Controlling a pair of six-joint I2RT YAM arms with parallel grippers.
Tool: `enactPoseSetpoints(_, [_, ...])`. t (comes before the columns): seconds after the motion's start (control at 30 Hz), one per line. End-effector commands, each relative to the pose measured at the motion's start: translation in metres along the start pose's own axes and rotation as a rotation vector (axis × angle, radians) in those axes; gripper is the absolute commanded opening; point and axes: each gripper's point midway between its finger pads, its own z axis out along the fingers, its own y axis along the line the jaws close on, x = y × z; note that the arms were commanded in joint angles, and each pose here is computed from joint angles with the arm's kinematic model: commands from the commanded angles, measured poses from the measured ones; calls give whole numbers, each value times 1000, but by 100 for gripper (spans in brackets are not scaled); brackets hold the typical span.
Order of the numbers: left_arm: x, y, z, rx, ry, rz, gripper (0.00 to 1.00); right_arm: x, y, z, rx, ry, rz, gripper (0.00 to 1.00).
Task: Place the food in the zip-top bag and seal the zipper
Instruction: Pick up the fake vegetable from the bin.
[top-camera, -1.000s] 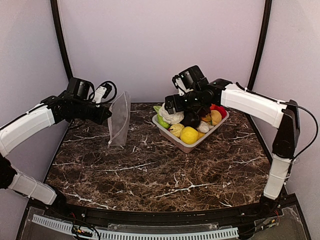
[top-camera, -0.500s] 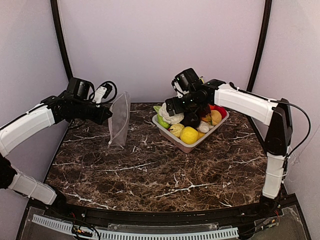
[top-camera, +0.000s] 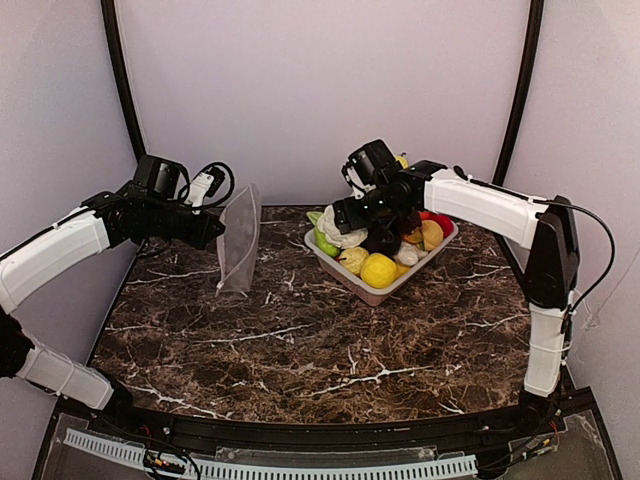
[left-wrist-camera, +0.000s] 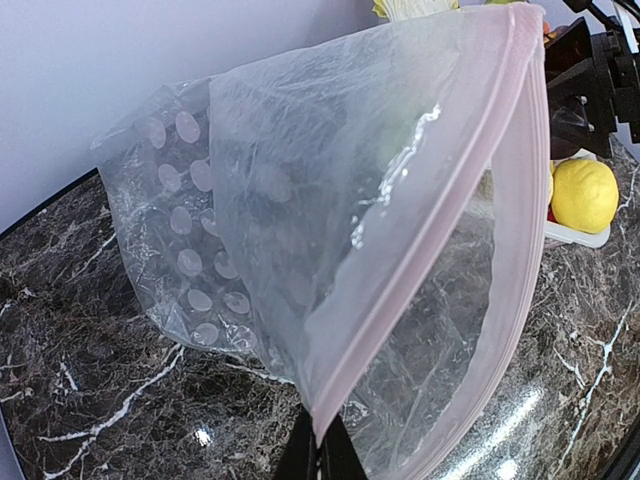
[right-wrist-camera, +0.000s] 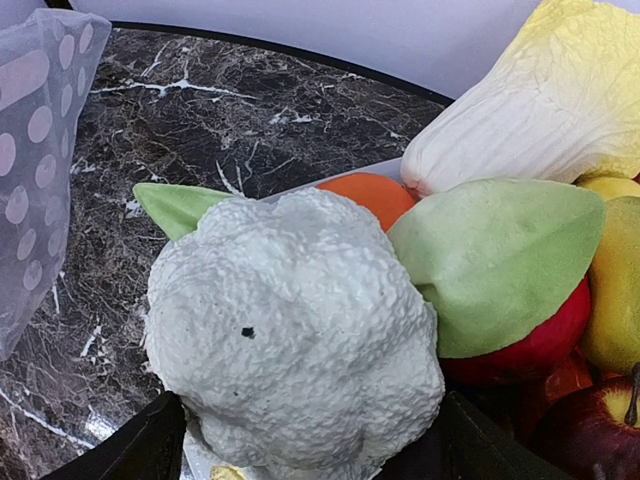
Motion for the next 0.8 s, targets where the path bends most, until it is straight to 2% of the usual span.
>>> enactPoseSetpoints(0.0, [5, -1, 1, 12, 6, 4, 1, -6, -5, 3, -1, -9, 21, 83])
enactPoseSetpoints(0.27, [5, -1, 2, 13, 6, 4, 1, -4, -8, 6, -10, 3, 41, 75])
enactPoseSetpoints(0.77, [6, -2, 3, 18, 12, 5, 1, -4, -11, 5, -19, 8, 69, 46])
